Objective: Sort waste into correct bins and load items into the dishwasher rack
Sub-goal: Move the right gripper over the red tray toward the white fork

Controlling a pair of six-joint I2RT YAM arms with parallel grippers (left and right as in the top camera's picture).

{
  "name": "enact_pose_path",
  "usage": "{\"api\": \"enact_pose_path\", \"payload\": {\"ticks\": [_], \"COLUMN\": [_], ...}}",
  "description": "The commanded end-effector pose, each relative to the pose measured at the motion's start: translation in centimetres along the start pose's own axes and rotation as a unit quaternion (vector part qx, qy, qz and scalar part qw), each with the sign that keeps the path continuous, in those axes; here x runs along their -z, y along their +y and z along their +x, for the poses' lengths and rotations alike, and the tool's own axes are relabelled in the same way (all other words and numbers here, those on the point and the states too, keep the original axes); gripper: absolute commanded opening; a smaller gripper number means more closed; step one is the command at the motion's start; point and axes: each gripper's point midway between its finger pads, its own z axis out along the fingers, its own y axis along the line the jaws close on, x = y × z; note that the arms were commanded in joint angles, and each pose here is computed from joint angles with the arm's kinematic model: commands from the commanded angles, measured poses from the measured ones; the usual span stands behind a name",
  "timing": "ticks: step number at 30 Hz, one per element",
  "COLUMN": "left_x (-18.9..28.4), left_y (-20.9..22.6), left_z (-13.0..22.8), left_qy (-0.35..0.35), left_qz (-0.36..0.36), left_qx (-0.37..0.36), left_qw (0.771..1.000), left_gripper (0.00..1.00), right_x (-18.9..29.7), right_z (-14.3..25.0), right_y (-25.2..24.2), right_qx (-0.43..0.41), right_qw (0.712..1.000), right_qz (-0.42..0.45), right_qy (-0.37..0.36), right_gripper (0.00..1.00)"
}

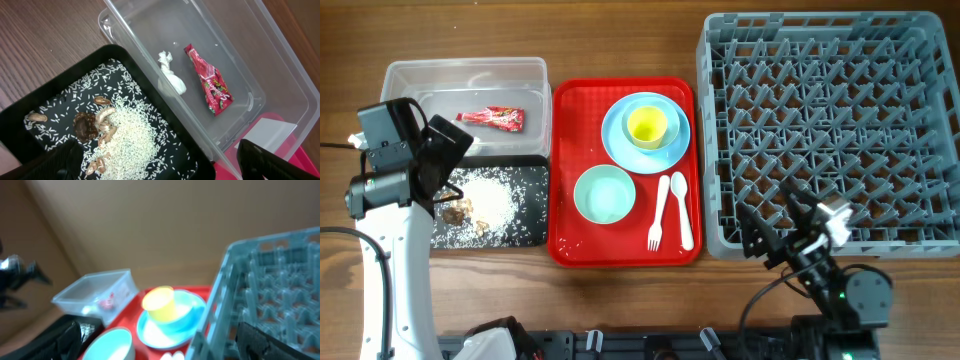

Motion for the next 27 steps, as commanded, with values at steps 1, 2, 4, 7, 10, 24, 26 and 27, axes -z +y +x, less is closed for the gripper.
{"api": "enact_pose_path", "payload": {"ticks": [1, 2, 4, 7, 10, 24, 26, 27], "left_x": [0.5, 0.5, 0.5, 0.5, 0.5, 0.5, 0.5, 0.5], "left_y": [-0.1, -0.1, -0.1, -0.1, -0.1, -0.1, -0.1, -0.1], "left_z": [-0.4, -0.4, -0.4, -0.4, -0.4, -0.4, -0.4, -0.4], "left_qy": [-0.007, -0.007, -0.007, -0.007, -0.007, -0.007, -0.007, -0.007], "left_qz": [0.006, 0.006, 0.006, 0.006, 0.006, 0.006, 0.006, 0.006], "left_qx": [-0.005, -0.005, -0.005, -0.005, -0.005, -0.005, -0.005, -0.005], "left_qw": [1.000, 1.000, 1.000, 1.000, 1.000, 1.000, 1.000, 1.000], "left_gripper": [1.00, 1.00, 1.00, 1.00, 0.99, 1.00, 1.00, 1.00], "right_x": [1.1, 1.1, -0.2, -2.6, -7.6, -16.0, -15.9, -15.8], "right_z": [-5.9, -6.7, -8.0, -8.1, -7.3, 12.4, 13.3, 13.4], "right_y": [-0.7, -1.0, -1.2, -1.1, 1.1, 5.8, 6.6, 6.7], "right_qx": [-0.020, -0.023, -0.023, -0.071, -0.220, -0.177, -0.119, -0.110], "right_qw": [0.995, 0.992, 0.983, 0.963, 0.932, 0.851, 0.863, 0.865], "right_qz": [0.097, 0.123, 0.153, 0.156, 0.063, 0.162, 0.185, 0.188], "right_qy": [-0.016, 0.009, 0.096, 0.209, 0.282, 0.467, 0.455, 0.453], "right_gripper": [1.00, 1.00, 1.00, 1.00, 1.00, 0.05, 0.10, 0.11]}}
